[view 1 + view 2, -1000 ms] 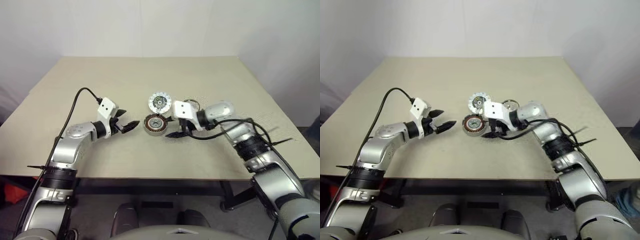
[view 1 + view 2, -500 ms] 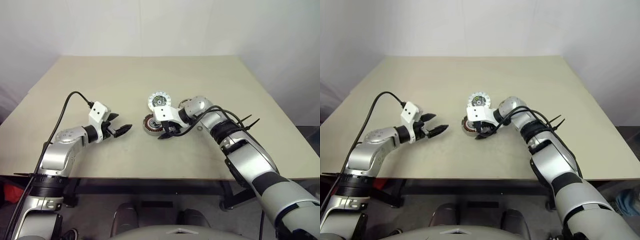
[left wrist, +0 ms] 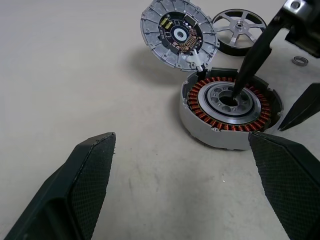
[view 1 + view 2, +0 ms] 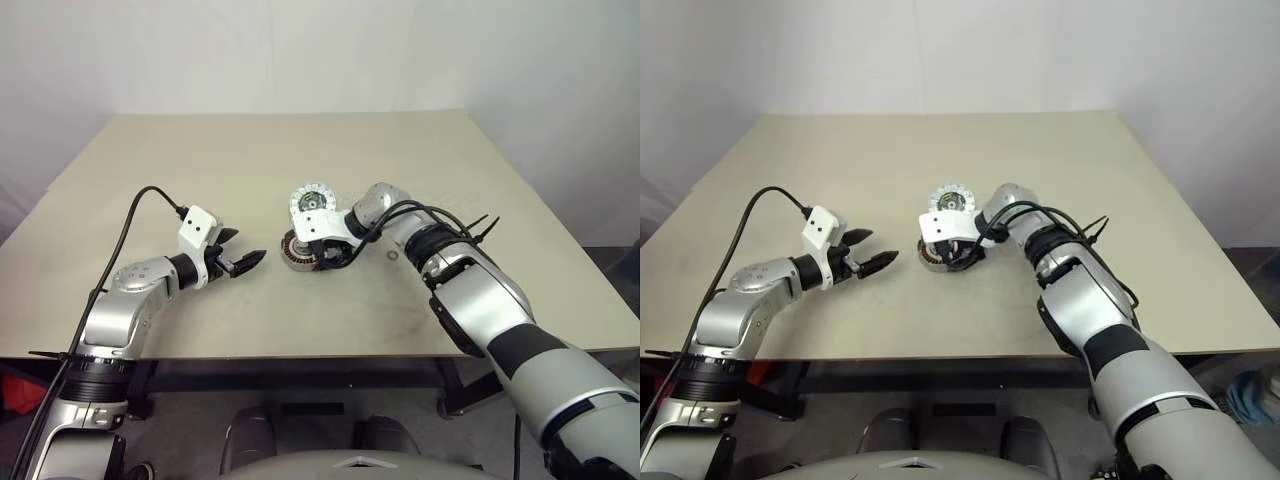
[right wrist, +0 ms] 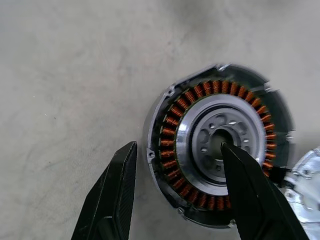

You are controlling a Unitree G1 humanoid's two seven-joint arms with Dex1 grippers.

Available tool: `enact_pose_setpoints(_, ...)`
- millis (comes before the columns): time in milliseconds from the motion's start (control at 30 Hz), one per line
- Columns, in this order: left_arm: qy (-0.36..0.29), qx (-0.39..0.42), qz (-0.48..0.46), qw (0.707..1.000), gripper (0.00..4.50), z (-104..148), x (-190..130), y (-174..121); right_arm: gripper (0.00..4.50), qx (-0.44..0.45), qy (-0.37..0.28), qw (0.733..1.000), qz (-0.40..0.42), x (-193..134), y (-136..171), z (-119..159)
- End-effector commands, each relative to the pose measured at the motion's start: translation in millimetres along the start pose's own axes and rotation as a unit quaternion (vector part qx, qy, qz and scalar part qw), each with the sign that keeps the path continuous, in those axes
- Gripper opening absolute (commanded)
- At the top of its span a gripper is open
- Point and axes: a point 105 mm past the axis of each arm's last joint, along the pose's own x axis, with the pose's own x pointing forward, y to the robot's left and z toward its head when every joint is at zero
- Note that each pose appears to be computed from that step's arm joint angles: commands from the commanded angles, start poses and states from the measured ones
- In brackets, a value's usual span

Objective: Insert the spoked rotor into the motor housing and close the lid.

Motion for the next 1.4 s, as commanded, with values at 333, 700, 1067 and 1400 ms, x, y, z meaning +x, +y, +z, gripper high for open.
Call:
enact_pose_setpoints(333, -0.027, 0.009, 0.019, 0.999, 4.5, 13.9, -6.2, 3.7, 3.02, -0.082, 0.038, 0.996, 0.01, 10.9, -4.2, 16.3)
enact_pose_setpoints(700, -0.029, 0.008, 0.024, 0.999, 4.5, 13.7, -5.1, 4.5, 2.18, -0.093, 0.041, 0.995, 0.002, 12.9, -6.5, 19.2)
enact_pose_setpoints(1067, -0.03, 0.007, 0.024, 0.999, 4.5, 13.9, -1.9, 6.4, 2.18, -0.118, 0.038, 0.992, 0.024, -15.7, 5.3, -6.1)
enact_pose_setpoints(1400, -0.03, 0.009, 0.015, 0.999, 4.5, 14.9, 4.2, 6.0, 2.18, -0.111, 0.056, 0.991, 0.051, -33.8, 34.2, -41.1)
